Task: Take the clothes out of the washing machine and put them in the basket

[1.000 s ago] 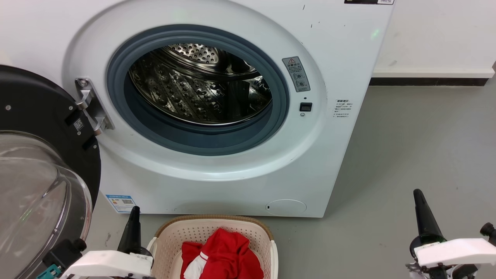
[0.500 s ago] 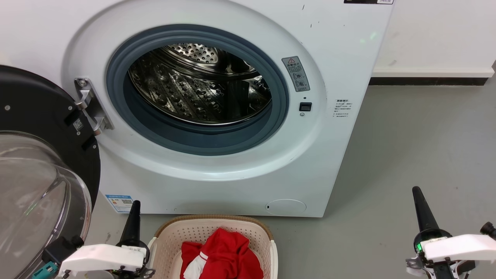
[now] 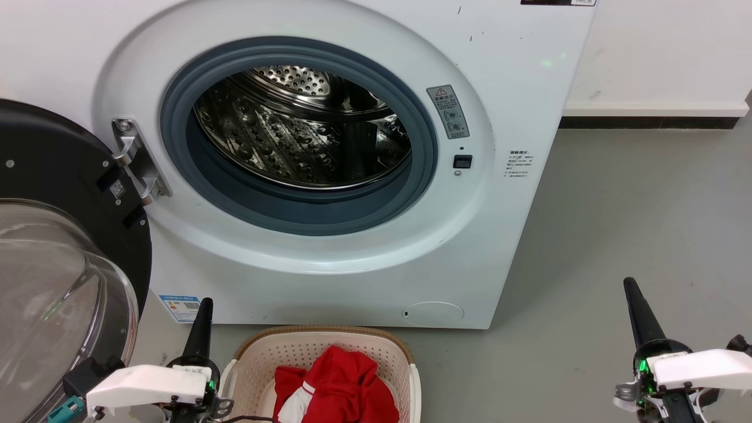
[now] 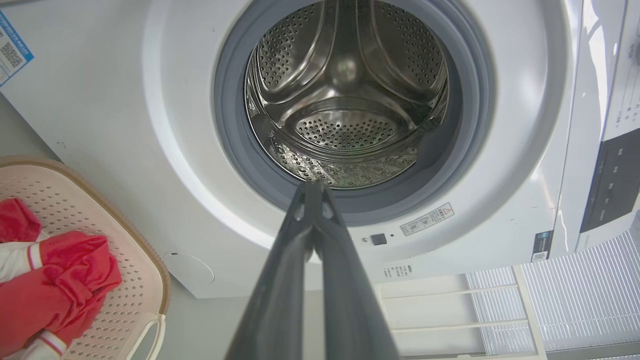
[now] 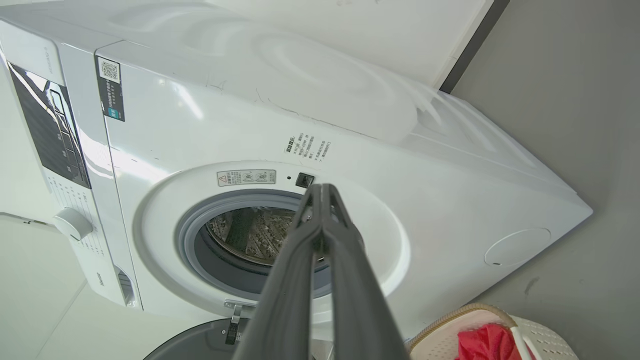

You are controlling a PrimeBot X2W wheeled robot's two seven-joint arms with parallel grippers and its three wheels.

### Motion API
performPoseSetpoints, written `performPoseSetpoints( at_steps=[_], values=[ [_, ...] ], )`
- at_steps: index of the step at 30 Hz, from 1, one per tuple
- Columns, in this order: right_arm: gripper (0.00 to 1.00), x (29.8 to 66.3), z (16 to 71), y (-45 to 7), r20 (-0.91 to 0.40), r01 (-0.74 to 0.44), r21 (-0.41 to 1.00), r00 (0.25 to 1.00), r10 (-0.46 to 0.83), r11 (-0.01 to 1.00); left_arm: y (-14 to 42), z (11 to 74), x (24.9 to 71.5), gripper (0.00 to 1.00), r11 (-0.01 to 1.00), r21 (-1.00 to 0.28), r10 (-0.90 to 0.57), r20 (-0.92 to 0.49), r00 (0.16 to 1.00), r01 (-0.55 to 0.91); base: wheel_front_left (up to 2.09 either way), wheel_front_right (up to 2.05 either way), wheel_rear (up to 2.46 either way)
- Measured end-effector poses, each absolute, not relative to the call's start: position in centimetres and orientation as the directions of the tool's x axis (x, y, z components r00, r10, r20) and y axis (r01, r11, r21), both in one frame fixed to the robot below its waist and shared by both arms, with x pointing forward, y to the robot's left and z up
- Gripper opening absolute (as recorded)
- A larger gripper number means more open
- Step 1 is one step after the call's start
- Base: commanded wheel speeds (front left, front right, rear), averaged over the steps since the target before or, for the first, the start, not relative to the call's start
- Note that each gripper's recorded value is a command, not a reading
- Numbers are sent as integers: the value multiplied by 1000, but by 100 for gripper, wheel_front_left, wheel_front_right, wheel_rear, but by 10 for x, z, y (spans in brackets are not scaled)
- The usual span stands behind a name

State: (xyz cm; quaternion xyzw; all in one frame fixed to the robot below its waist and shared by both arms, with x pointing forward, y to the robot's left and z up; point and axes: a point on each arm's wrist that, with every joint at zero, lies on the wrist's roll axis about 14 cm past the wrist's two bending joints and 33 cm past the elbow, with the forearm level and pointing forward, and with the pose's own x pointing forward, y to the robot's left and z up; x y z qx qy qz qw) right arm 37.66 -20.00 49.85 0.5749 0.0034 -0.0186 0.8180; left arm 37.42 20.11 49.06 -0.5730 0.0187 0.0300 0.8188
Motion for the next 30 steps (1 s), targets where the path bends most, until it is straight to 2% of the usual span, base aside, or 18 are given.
performPoseSetpoints(
  at_steps=[30],
  values=[
    [0, 384, 501, -200, -20, 21, 997, 1000, -7, 78, 200, 500, 384, 0, 78, -997, 6, -27, 1000, -27, 0, 0, 0]
  ],
)
